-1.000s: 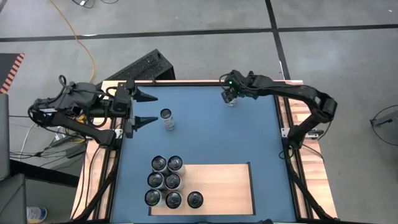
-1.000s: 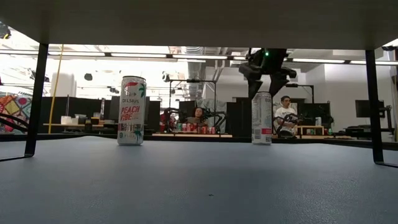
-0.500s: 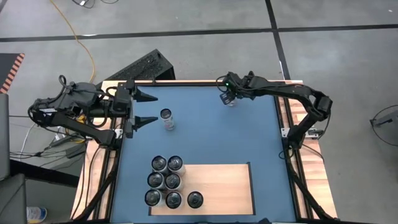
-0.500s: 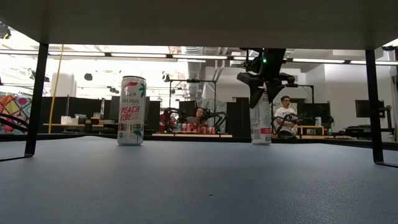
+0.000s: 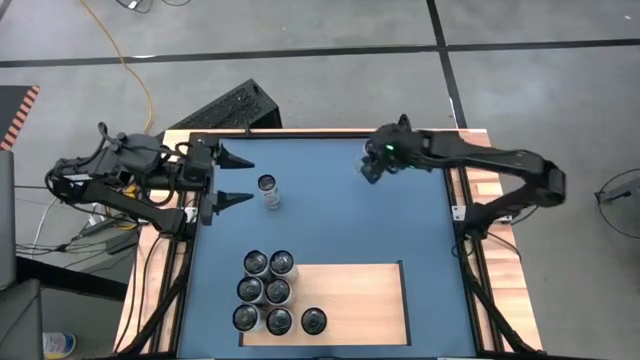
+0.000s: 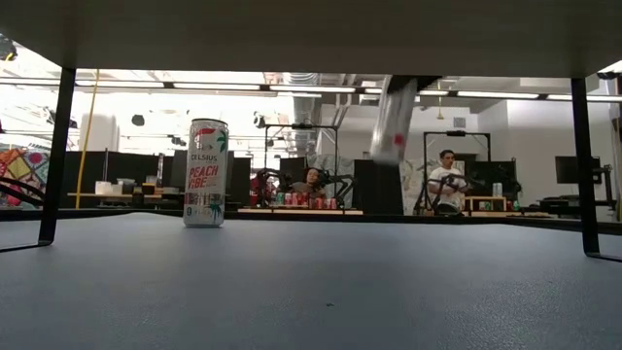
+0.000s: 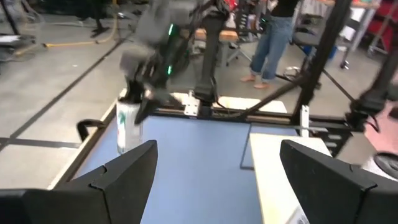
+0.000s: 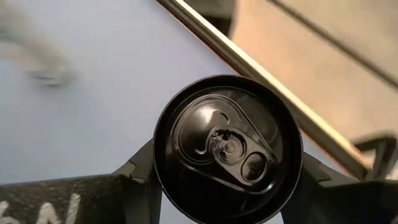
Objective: Place canned beverage on shelf
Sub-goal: Put the right white pink soda can on the shelf aligned with the other white pink soda can
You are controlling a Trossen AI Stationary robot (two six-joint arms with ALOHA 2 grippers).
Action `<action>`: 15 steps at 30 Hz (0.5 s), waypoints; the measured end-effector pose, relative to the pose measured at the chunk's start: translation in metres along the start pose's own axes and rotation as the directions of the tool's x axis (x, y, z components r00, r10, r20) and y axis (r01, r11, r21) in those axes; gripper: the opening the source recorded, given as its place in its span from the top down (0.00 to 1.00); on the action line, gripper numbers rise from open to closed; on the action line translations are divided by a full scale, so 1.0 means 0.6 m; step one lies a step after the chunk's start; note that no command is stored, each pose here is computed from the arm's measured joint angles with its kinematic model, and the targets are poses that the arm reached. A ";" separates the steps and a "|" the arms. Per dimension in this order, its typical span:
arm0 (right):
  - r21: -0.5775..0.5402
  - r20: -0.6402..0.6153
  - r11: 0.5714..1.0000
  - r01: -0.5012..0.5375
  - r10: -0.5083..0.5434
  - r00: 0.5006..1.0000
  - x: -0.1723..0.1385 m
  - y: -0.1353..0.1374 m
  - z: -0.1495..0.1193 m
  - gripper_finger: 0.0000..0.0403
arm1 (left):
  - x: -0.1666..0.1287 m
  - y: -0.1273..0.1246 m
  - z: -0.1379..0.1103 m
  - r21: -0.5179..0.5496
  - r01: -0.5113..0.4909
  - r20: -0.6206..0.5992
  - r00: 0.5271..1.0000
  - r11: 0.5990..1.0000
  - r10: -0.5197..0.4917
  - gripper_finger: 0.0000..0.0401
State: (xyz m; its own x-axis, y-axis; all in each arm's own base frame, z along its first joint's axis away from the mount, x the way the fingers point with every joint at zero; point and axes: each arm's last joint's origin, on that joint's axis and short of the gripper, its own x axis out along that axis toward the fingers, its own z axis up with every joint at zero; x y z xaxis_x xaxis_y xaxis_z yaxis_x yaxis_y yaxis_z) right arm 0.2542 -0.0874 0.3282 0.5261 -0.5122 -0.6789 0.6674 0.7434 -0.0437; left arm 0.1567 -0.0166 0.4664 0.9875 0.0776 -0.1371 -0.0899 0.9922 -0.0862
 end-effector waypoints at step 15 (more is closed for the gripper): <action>-0.383 0.334 0.848 -0.366 0.497 0.801 -0.239 0.057 -0.038 0.48 | 0.059 -0.020 -0.013 0.002 0.166 -0.080 0.983 0.986 -0.165 0.19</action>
State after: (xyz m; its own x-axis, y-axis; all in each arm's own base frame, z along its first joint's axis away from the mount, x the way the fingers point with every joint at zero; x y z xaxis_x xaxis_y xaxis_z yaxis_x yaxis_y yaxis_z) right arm 0.1898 0.0211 0.4073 0.9290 -0.1849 -0.3207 0.1716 0.9827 -0.0696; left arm 0.1920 -0.0268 0.4546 0.9753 -0.0955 -0.1991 0.0755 0.9915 -0.1062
